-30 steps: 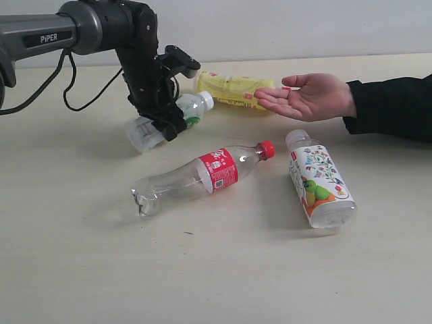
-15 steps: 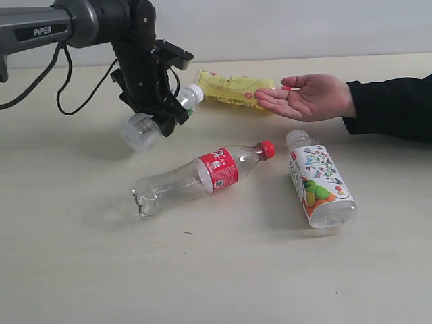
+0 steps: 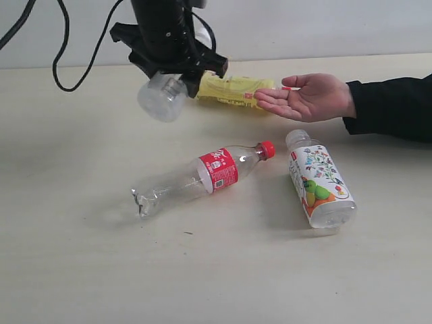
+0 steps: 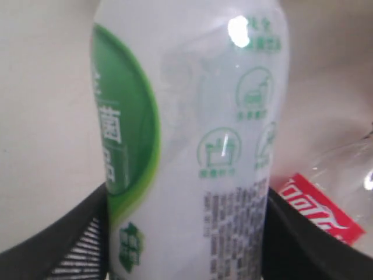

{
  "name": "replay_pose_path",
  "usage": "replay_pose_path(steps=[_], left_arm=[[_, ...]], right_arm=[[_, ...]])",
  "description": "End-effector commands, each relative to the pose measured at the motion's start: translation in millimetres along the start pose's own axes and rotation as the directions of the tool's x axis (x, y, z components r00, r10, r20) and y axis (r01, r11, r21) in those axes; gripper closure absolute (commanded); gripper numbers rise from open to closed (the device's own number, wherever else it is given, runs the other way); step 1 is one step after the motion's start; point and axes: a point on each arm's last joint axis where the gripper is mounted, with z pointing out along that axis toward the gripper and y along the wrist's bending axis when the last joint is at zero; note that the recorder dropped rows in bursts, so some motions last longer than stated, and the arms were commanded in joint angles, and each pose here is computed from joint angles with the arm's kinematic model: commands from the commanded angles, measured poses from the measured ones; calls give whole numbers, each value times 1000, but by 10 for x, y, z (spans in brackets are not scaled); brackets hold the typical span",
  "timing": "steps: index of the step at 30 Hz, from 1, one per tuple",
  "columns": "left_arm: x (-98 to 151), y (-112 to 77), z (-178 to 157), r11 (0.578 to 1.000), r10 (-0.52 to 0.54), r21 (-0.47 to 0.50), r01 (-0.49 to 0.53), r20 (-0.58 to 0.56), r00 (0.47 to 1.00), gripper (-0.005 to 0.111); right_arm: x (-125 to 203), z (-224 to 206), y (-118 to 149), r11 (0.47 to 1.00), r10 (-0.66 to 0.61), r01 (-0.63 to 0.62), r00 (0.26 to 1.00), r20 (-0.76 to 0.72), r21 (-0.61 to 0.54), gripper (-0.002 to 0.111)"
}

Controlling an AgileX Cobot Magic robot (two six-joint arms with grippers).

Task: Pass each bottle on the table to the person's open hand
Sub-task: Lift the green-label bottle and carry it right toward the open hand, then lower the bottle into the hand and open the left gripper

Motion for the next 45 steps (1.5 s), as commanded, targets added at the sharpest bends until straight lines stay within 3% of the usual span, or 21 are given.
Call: replay_pose_path(steps=[1,11,15,19,24,29,33,36,41,45], left_arm=[[41,-235,-228,994,-105,-5,106,49,993,107],[34,-722,-509,970,-236,88,227,117,965,107],[36,-943,-593,933,-302,227,278,76,950,107],[-73,-1135,-459,899,-321,320,298,22,947,107],[-336,-1381,-203,859,-375,417,298,116,920,107],[-527,-1374,207,775,-516,495,394,136,845,107],[-580,-1304,382,734,-575,510,448,116,810,107],[-591,-1250,490,732,-584,498,465,106,805,107],[-612,-1203,625,661,-621,547,513,16,783,107],[-617,-1224,702,643,-605,584,495,-8,796,107]], right_arm=[[9,0,0,1000,-13,13,1000,6,-1,108],[9,0,0,1000,-13,13,1000,6,-1,108],[9,0,0,1000,-11,11,1000,6,-1,108],[9,0,0,1000,-12,12,1000,6,-1,108],[9,0,0,1000,-12,12,1000,6,-1,108],[9,0,0,1000,-12,12,1000,6,-1,108],[9,0,0,1000,-13,13,1000,6,-1,108],[9,0,0,1000,-13,13,1000,6,-1,108],[9,0,0,1000,-13,13,1000,6,-1,108],[9,0,0,1000,-13,13,1000,6,-1,108]])
